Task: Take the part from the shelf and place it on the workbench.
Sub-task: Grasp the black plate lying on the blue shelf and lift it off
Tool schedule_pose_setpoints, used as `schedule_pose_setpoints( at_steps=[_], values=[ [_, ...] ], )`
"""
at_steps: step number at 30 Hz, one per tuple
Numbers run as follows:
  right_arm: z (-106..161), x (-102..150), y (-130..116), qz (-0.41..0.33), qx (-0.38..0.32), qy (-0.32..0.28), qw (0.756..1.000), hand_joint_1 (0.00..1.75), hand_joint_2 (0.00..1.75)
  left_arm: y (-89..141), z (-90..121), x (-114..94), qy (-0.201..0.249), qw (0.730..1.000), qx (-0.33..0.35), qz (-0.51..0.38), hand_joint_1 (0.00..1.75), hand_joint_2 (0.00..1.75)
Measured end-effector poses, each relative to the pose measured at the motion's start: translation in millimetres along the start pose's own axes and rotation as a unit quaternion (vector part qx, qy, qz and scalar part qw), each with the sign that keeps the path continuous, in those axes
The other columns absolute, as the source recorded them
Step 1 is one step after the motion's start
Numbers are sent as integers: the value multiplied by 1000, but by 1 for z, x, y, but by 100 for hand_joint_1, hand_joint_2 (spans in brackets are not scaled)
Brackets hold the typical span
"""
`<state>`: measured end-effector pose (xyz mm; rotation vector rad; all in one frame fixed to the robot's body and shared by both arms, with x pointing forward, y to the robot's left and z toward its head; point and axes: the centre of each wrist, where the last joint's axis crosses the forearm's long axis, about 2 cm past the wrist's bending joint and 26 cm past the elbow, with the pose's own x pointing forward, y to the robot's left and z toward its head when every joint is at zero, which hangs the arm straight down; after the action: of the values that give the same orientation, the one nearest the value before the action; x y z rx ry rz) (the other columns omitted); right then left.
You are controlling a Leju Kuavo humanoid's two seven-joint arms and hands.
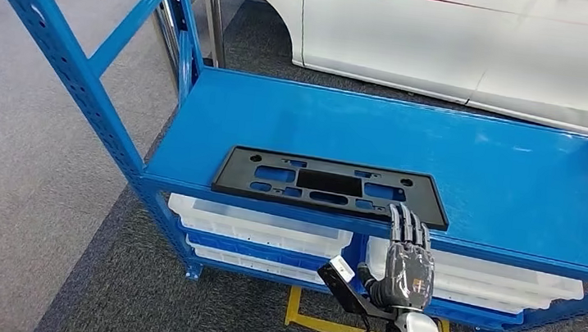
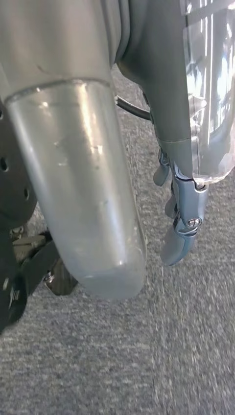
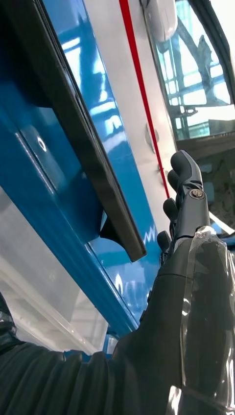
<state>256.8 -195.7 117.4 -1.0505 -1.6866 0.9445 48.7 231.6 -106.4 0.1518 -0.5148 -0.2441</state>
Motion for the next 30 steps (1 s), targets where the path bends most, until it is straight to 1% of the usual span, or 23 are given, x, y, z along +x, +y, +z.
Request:
schedule_pose_setpoints(
  at_steps=[9,14,19,30],
  values=[
    [-11,-18,-8,12,-14,45,999,0,175,1,0,0,-2,1000,0,-9,0,0],
    [-14,-24,-9,18,-12,56,998,0,175,1,0,0,-4,1000,0,-14,0,0],
    [-22,-24,-11,17,-18,57,998,0,175,-1,0,2,-6,1000,-1,-17,0,0],
    [-28,-17,-7,6,-13,56,998,0,175,-1,0,1,-5,1000,-2,-24,0,0]
  ],
)
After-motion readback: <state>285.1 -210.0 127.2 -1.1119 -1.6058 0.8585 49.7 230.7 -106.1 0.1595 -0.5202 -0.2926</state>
